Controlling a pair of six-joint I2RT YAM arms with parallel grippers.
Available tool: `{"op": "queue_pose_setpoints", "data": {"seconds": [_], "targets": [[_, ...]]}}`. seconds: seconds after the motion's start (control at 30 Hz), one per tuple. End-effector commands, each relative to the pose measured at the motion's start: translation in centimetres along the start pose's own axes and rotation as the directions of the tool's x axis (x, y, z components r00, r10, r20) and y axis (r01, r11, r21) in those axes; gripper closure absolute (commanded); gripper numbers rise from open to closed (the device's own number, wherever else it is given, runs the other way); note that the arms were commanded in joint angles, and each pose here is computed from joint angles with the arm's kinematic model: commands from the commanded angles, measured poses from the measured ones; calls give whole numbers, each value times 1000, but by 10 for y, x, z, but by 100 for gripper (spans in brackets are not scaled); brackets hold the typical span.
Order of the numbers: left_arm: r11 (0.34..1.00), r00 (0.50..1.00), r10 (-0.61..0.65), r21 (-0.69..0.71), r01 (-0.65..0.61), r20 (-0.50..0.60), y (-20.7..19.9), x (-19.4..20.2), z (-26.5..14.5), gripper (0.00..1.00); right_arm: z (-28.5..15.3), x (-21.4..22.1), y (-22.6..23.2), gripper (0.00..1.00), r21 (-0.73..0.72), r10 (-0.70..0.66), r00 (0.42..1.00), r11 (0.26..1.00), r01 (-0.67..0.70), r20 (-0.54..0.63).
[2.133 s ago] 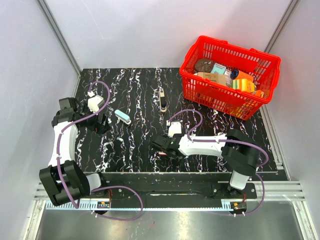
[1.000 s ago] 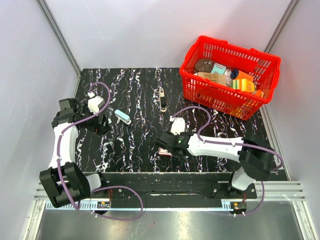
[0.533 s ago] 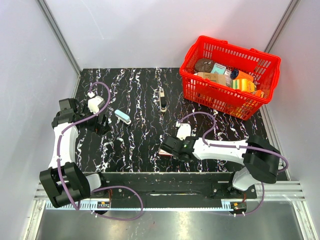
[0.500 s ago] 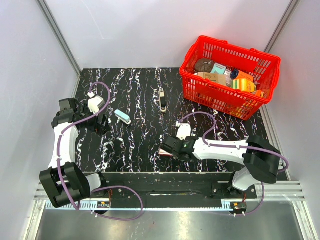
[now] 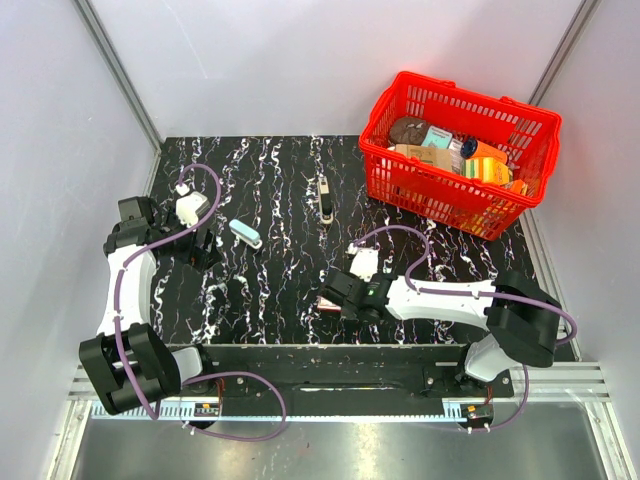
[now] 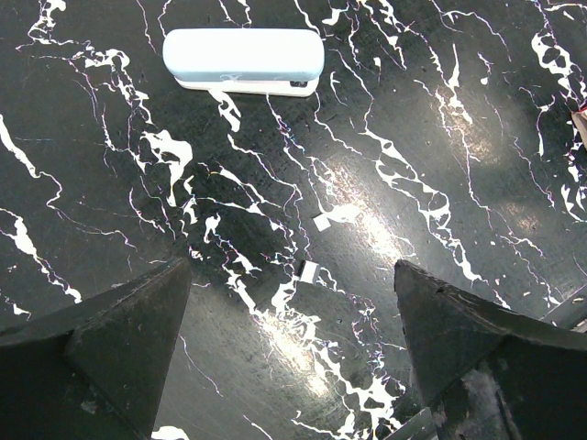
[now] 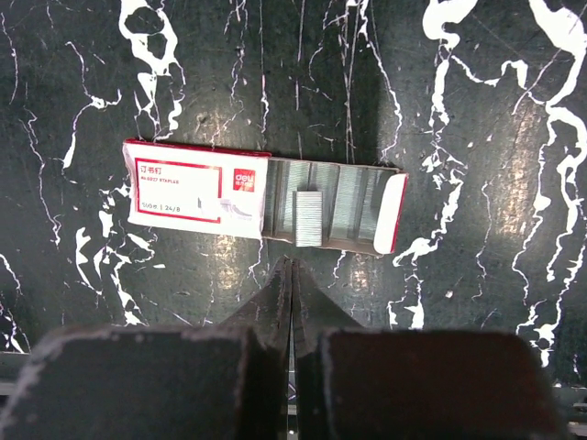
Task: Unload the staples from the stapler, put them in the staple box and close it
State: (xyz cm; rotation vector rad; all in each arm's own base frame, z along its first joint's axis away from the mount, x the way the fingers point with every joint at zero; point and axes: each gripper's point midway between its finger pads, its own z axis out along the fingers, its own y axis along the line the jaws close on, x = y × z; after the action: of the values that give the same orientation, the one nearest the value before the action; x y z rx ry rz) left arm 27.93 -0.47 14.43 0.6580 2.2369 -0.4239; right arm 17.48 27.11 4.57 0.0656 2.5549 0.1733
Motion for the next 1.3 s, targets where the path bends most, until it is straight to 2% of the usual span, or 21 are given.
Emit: {"op": "queue_pose_setpoints", "data": {"seconds": [0.0, 0.57, 1.27], "targets": [[999, 999, 40, -8, -40, 16, 4, -7, -1, 3, 1, -1, 5, 100, -26, 12, 1000, 1000, -13, -7], [999, 999, 40, -10, -40, 22, 4, -8, -2, 3, 1, 10, -1, 100, -30, 8, 999, 1000, -9, -46], [999, 999, 40, -15, -40, 26, 8, -14, -3, 3, 19, -8, -1, 100, -23, -7, 999, 1000, 6, -44]]}}
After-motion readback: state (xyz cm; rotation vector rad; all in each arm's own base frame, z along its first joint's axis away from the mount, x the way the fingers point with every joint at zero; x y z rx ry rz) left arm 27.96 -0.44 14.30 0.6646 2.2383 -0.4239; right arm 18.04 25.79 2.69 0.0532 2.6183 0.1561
